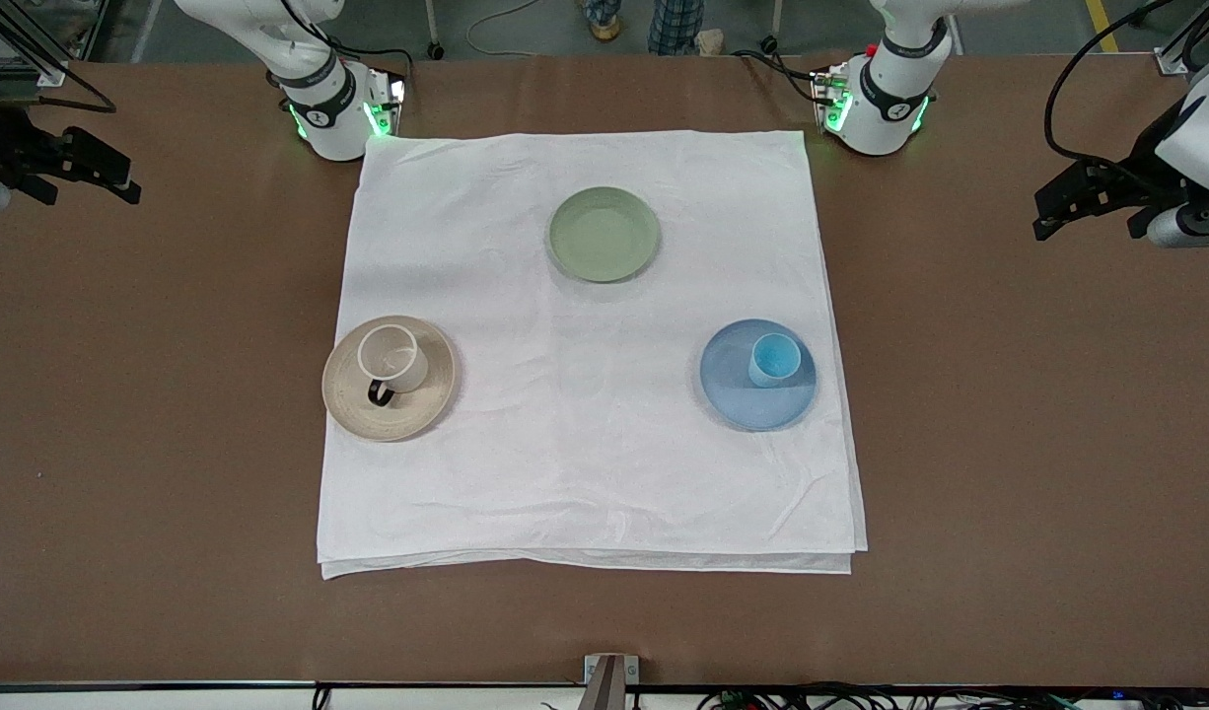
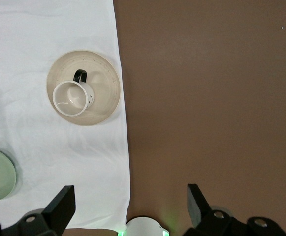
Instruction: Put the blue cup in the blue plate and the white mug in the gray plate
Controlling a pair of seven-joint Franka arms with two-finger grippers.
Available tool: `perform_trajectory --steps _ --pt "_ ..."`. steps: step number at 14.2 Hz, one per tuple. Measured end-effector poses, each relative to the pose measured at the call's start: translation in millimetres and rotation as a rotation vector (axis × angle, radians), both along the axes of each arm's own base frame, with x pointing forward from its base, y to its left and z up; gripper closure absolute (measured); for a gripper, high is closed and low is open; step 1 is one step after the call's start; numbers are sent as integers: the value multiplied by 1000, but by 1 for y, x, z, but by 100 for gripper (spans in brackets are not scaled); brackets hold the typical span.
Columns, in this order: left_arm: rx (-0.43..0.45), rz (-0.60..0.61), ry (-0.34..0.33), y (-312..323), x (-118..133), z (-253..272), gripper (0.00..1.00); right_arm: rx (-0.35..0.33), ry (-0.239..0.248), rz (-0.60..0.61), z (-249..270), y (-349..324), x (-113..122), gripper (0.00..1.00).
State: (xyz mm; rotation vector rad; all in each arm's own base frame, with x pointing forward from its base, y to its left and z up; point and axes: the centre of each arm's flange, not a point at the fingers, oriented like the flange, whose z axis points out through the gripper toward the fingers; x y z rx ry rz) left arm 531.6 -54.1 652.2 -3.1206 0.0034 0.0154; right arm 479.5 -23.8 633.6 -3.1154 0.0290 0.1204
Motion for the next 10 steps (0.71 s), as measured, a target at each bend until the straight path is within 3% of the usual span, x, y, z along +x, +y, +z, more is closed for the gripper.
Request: perform_trajectory --steps 10 --pt "-1 -1 -5 0 0 2 0 -3 -73 -1 16 0 -2 0"
